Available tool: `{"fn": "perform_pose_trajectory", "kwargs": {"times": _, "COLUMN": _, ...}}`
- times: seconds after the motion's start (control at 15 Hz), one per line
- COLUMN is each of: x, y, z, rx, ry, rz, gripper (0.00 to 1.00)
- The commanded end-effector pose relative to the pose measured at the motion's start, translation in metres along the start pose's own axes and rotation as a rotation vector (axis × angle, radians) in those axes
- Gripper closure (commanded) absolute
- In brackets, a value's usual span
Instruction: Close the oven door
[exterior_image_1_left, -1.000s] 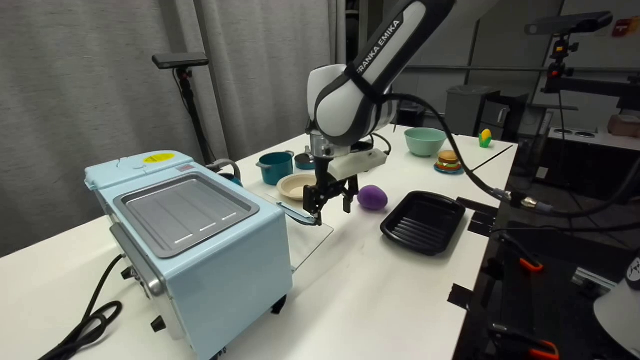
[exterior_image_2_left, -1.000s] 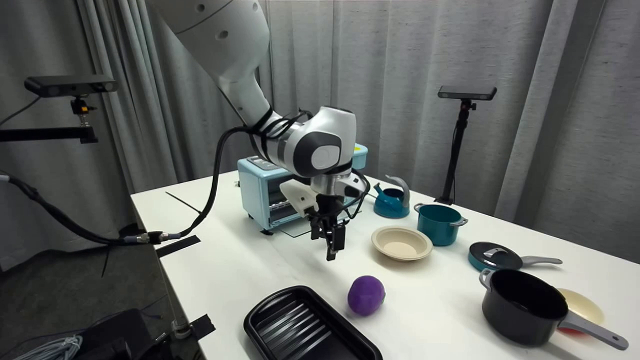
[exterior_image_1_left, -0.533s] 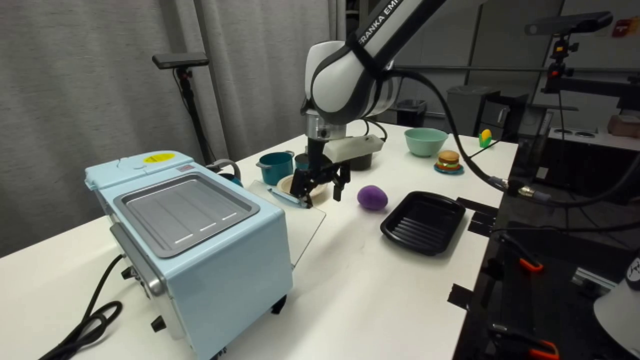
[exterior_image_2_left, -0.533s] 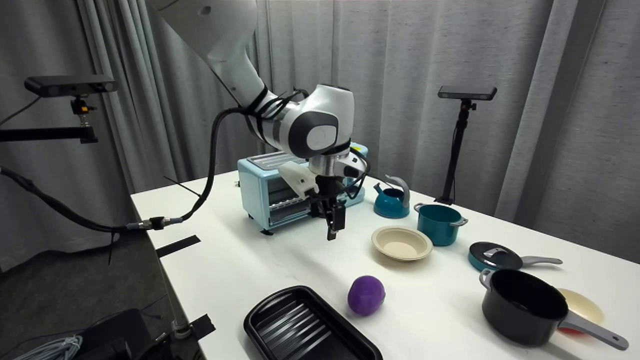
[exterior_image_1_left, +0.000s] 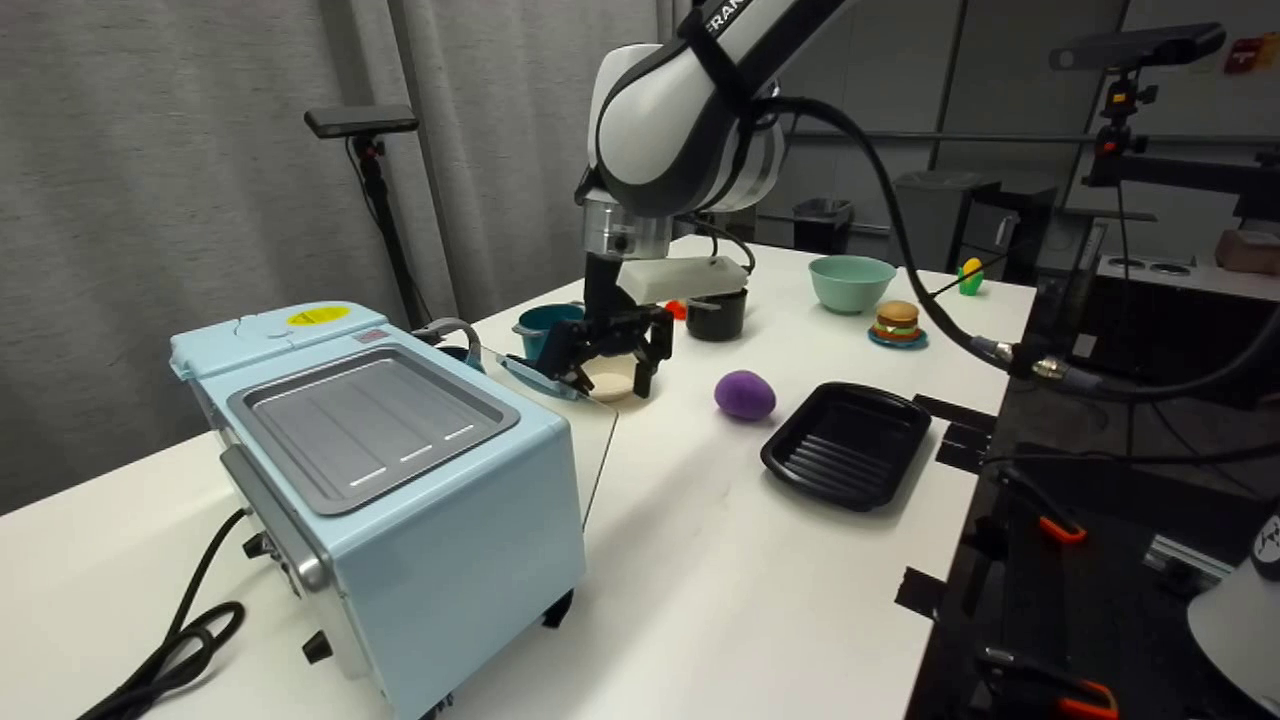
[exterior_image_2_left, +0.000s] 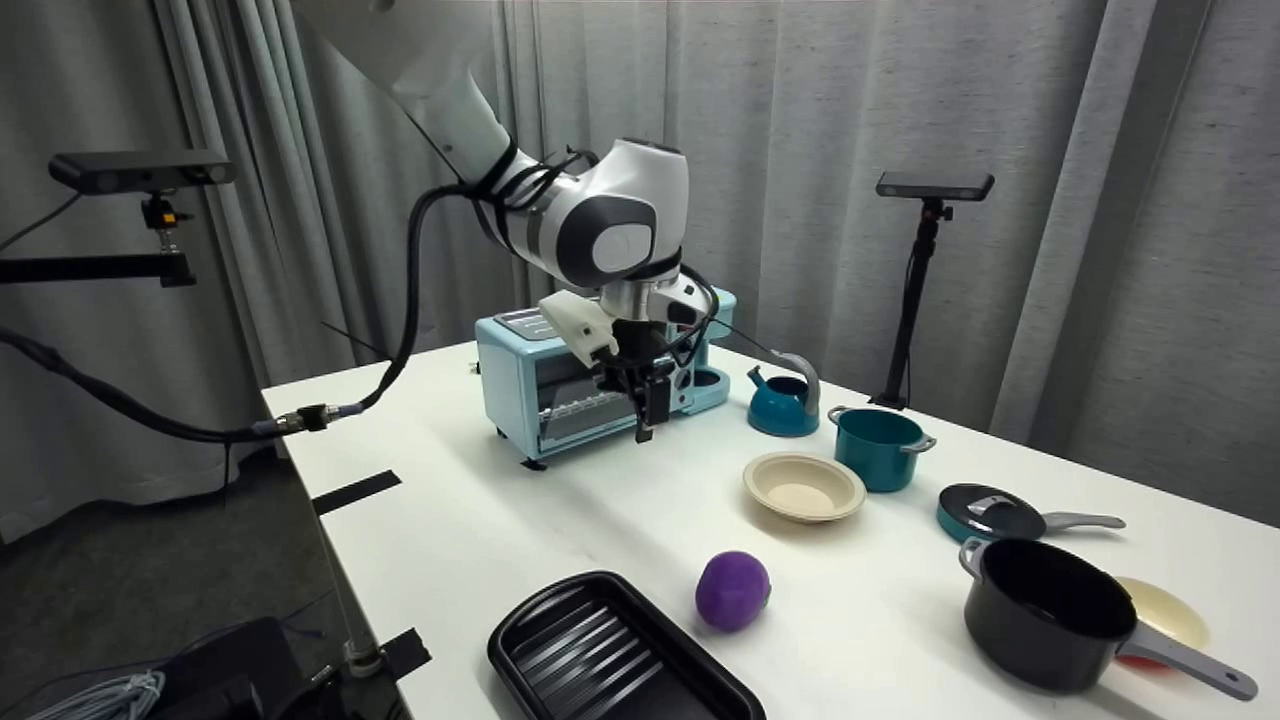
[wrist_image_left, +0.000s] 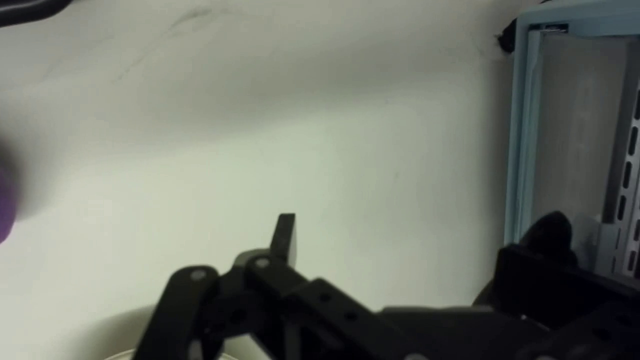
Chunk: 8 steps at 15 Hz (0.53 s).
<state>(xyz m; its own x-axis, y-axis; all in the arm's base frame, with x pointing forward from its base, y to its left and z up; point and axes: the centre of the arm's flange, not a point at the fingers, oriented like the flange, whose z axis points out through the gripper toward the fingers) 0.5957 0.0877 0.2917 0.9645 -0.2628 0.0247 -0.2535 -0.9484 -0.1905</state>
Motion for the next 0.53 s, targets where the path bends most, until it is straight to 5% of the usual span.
{"fn": "perform_pose_trajectory", "kwargs": {"times": 0.0, "x": 0.015, "y": -0.014, "z": -0.006, "rx": 0.057, "ry": 0.039, "rz": -0.004, "gripper": 0.00}}
{"fn": "perform_pose_trajectory", "kwargs": {"times": 0.47, "x": 0.028, "y": -0.029, "z": -0.020, "rx": 0.092, "ry": 0.091, "rz": -0.011, "gripper": 0.00}}
